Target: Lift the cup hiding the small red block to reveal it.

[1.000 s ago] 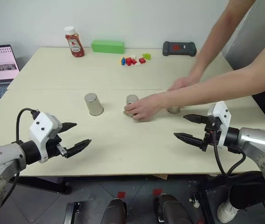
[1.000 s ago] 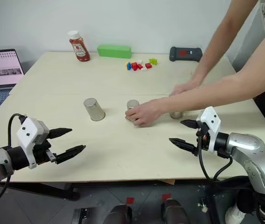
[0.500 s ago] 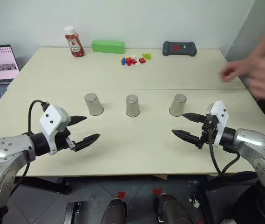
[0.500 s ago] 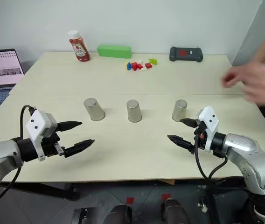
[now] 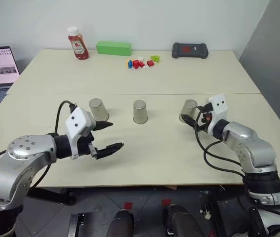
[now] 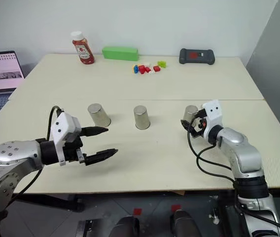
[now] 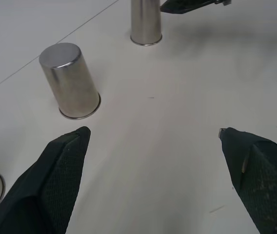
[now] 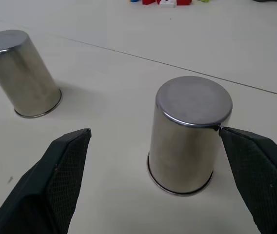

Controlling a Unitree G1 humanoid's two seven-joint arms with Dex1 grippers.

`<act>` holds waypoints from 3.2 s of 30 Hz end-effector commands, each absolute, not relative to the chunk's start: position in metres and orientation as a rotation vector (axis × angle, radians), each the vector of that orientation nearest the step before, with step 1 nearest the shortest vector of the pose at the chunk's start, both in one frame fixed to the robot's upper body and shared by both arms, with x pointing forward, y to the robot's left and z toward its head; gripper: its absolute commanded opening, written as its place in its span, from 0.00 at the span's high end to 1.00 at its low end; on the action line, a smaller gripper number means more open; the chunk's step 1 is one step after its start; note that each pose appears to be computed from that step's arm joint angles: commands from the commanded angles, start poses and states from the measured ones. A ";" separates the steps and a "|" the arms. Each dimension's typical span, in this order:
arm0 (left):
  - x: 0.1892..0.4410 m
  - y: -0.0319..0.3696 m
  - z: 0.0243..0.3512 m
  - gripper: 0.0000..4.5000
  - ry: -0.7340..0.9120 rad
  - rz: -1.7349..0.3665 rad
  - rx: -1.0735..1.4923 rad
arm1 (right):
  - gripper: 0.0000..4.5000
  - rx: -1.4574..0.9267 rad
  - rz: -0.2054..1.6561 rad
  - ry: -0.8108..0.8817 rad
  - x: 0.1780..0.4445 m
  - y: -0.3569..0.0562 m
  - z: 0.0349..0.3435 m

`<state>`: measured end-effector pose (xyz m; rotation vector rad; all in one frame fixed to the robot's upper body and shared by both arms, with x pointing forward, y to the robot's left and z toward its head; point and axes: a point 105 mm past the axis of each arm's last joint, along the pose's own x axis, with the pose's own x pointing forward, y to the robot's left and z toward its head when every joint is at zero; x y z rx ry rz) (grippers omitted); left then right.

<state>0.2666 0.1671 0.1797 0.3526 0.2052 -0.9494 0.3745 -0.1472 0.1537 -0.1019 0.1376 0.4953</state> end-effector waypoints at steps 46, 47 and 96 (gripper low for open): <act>0.290 0.128 0.183 0.00 0.113 -1.109 0.394 | 0.41 -0.131 0.202 -0.015 0.415 -0.188 0.189; 0.290 0.128 0.183 0.00 0.112 -1.110 0.397 | 0.41 -0.130 0.178 0.004 0.415 -0.193 0.184; 0.265 0.226 0.185 0.00 0.212 -0.740 0.422 | 0.01 -0.220 0.748 0.053 0.280 -0.191 0.184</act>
